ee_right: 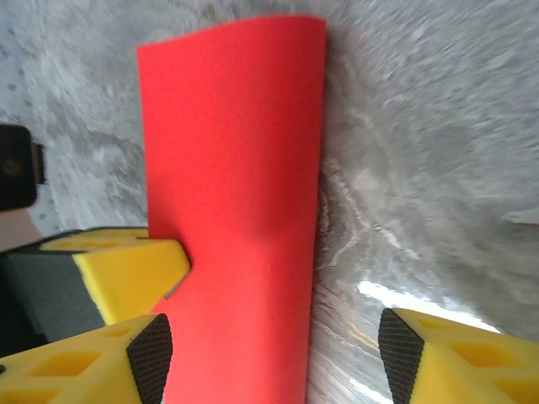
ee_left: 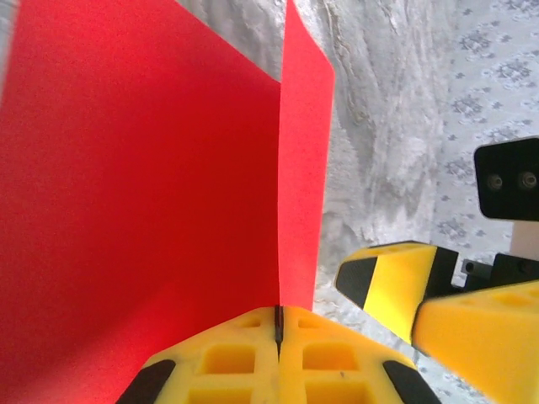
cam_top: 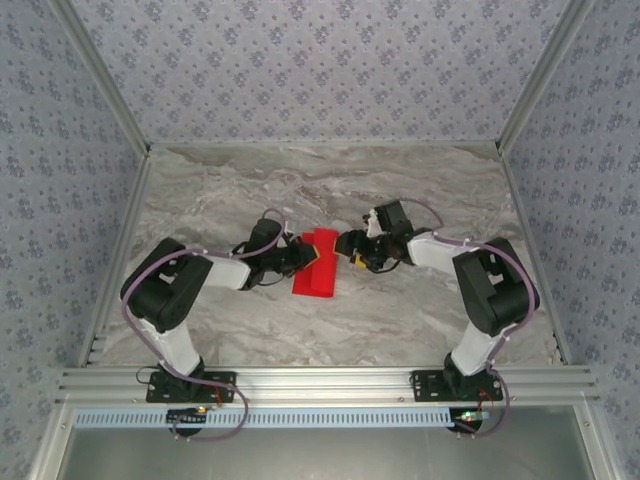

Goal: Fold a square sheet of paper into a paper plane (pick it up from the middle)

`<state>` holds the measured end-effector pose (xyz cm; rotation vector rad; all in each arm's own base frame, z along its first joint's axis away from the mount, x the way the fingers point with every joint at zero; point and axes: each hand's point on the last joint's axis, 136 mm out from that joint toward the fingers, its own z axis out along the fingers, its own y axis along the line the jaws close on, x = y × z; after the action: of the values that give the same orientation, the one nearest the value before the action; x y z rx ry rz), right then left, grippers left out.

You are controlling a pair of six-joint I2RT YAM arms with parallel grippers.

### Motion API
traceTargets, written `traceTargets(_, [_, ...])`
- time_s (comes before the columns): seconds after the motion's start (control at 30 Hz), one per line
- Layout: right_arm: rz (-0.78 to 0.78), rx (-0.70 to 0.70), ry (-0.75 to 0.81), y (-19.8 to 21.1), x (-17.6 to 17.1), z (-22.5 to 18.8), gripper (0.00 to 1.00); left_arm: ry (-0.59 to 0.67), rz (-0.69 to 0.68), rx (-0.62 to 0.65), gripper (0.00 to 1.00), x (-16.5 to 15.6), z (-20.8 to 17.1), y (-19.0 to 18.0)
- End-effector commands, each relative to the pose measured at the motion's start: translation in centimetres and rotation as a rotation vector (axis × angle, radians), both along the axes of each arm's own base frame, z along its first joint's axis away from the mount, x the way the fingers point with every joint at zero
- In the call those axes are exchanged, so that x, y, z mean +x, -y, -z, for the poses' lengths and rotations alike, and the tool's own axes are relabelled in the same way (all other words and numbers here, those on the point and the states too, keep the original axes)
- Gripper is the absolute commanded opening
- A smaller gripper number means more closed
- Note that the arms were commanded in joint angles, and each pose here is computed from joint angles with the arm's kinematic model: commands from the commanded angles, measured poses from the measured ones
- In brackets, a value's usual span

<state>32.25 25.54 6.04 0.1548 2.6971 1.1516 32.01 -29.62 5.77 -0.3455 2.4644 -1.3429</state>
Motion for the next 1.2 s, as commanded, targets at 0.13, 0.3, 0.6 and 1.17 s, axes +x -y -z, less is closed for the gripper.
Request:
traceTargets(0.13, [-0.046,-0.094,-0.029,-2.0,-0.7,1.5,0.66,0.035,-0.010,0.143,0.05,0.3,0.0,-3.1])
traceTargets(0.3, [-0.059,-0.135,-0.040,-3.1,-0.8,1.9,0.63,0.030,0.006,0.184,0.05,0.3,0.6,-3.8])
traceTargets(0.6, [-0.031,-0.206,-0.095,-3.5,-1.0,3.6,0.53,0.027,0.028,0.191,0.07,0.8,0.9,-3.7])
traceTargets(1.17, [-0.020,-0.432,-0.175,-1.2,-2.4,8.2,0.43,0.070,-0.073,0.239,0.64,2.5,-2.1,-7.1])
